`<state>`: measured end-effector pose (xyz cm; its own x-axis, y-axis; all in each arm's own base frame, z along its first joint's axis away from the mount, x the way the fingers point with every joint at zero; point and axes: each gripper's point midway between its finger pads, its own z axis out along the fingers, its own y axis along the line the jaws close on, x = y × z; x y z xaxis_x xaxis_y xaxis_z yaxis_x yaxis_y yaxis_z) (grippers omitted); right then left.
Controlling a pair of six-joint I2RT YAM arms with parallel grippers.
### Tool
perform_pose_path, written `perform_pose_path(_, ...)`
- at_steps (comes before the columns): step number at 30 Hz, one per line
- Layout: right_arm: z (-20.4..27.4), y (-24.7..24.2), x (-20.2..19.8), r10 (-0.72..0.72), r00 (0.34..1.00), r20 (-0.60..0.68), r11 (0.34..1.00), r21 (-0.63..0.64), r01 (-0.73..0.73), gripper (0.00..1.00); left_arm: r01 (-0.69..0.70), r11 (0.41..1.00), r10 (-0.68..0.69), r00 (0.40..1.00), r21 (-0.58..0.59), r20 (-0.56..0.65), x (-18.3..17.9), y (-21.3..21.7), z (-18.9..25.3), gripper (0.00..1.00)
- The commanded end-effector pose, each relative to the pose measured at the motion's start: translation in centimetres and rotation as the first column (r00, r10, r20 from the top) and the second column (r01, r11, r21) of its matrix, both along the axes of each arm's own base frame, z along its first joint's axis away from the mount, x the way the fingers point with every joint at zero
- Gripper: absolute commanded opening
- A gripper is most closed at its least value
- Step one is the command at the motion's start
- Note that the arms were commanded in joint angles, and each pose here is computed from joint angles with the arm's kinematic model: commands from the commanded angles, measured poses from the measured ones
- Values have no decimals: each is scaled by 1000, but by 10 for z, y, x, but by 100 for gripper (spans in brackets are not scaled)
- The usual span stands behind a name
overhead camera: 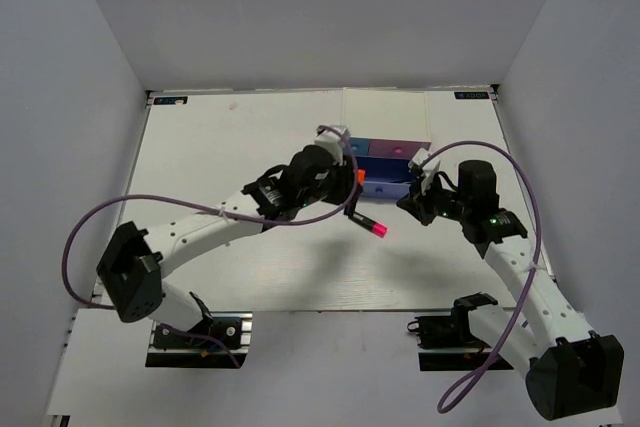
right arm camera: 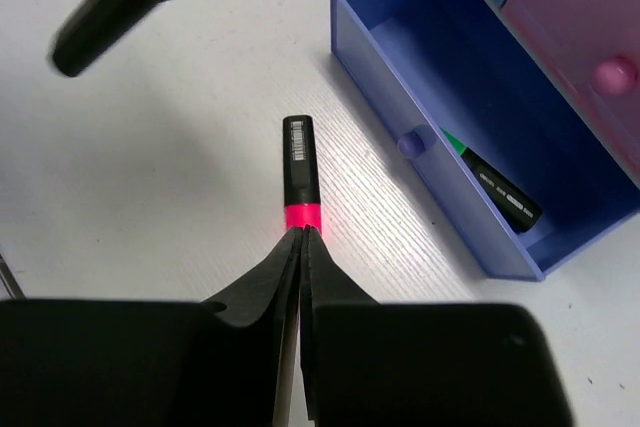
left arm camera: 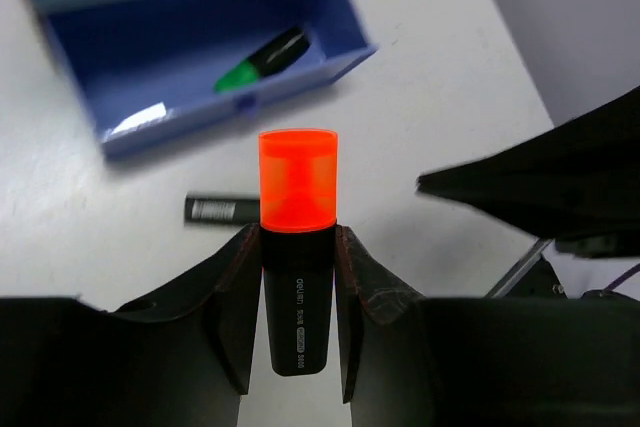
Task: Sort the stationery into containers
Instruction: Pick up the pen from the center of the board, then place the pen in the drawer.
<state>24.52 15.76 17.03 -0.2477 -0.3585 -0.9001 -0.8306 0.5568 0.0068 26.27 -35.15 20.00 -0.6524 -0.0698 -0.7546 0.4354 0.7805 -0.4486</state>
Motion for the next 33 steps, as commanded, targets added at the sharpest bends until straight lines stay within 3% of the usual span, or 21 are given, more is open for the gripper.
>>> perform_pose_path(1,11,-6,6,-62,997,44,998,25,61,6,215,975,-222,958,56,182,16,-38,20,30)
perform_pose_path(6,12,-15,5,-108,992,69,994,18,107,9,295,933,-353,862,206,363,49,-69,34,30)
perform_pose_path(12,11,-25,2,-162,982,95,987,13,162,12,208,915,-369,776,346,511,88,-78,34,30)
perform_pose_path(18,4,-27,-5,-167,981,96,986,14,167,15,49,900,-301,787,433,538,125,-73,21,31)
perform_pose_path(25,-6,-31,-9,-180,980,86,984,3,180,19,12,864,-313,796,503,518,140,-75,-12,32)
perform_pose_path(27,-8,-32,-10,-183,980,81,983,2,184,21,-8,860,-300,800,509,519,143,-74,-17,43)
perform_pose_path(28,-8,-31,-10,-179,981,79,984,2,180,24,-8,861,-299,800,508,520,145,-76,-21,55)
perform_pose_path(32,-14,-31,-12,-174,983,63,985,-1,174,28,-60,859,-261,802,508,537,152,-72,-16,80)
perform_pose_path(33,-14,-29,-13,-163,984,64,986,-2,164,30,-60,859,-261,802,508,537,152,-72,-16,94)
